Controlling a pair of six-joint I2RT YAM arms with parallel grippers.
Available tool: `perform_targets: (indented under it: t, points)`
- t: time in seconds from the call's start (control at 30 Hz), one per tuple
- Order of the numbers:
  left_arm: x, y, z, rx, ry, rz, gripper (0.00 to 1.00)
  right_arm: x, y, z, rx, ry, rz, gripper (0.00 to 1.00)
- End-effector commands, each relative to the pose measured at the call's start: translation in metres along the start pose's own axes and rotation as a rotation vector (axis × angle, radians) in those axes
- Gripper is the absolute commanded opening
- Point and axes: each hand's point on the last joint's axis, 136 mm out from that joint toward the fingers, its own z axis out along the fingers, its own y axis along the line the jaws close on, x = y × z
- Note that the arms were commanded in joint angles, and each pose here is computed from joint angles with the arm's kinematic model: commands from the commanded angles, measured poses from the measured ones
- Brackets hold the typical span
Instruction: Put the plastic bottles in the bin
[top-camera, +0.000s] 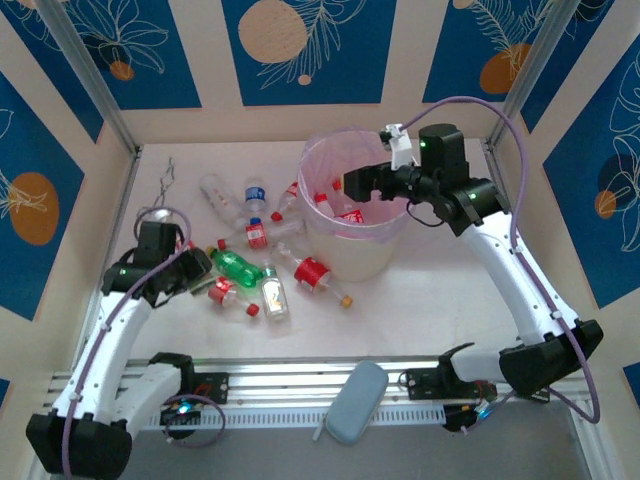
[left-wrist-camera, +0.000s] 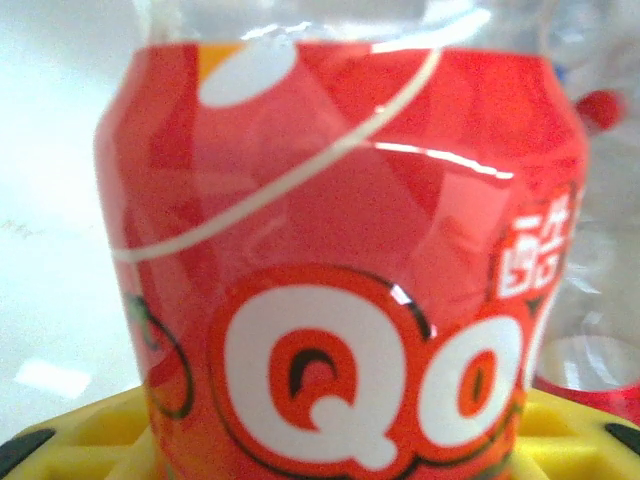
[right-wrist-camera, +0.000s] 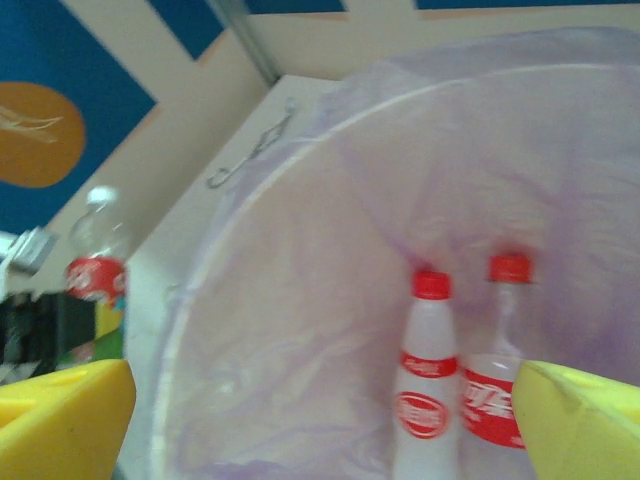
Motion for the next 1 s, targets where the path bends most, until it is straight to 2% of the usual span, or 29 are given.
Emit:
perform_targets:
  t: [0.0,0.13,0.3,0.33,0.37,0.47,0.5,0.63,0.73,0.97]
  points:
    - [-0.014,-0.06,-0.004,0.251,0.018,0.12,0.51,-0.016,0.042,-0.006,-0.115,-0.036,-0.029,0.96]
    - [-0.029,-0.132,-0.016,0.628,0.006,0.168,0.44,-0.019,0.051,0.011,-0.124,-0.002,0.055,0.95]
    - [-0.032,-0.179,-0.038,0.876,0.031,0.266,0.44,-0.021,0.079,0.041,-0.178,0.039,0.091,0.93]
    - [-0.032,-0.186,-0.043,0.905,0.016,0.287,0.43,-0.02,0.087,0.047,-0.181,0.052,0.071,0.92]
    - [-0.032,-0.189,-0.046,0.917,0.002,0.298,0.39,-0.019,0.093,0.053,-0.182,0.064,0.055,0.92]
    - [-0.03,-0.195,-0.055,0.967,-0.048,0.354,0.17,-0.019,0.107,0.071,-0.194,0.089,0.031,0.92]
    - [-0.028,-0.197,-0.057,0.992,-0.051,0.374,0.14,-0.02,0.111,0.077,-0.205,0.094,0.032,0.92]
    - [-0.008,-0.204,-0.063,1.056,-0.023,0.475,0.14,-0.018,0.124,0.101,-0.233,0.13,0.028,0.91]
    - [-0.002,-0.203,-0.064,1.038,-0.059,0.536,0.06,-0.016,0.129,0.117,-0.253,0.144,0.024,0.89]
    - [0.005,-0.207,-0.069,1.087,-0.07,0.582,0.04,-0.005,0.125,0.15,-0.239,0.206,0.038,0.85]
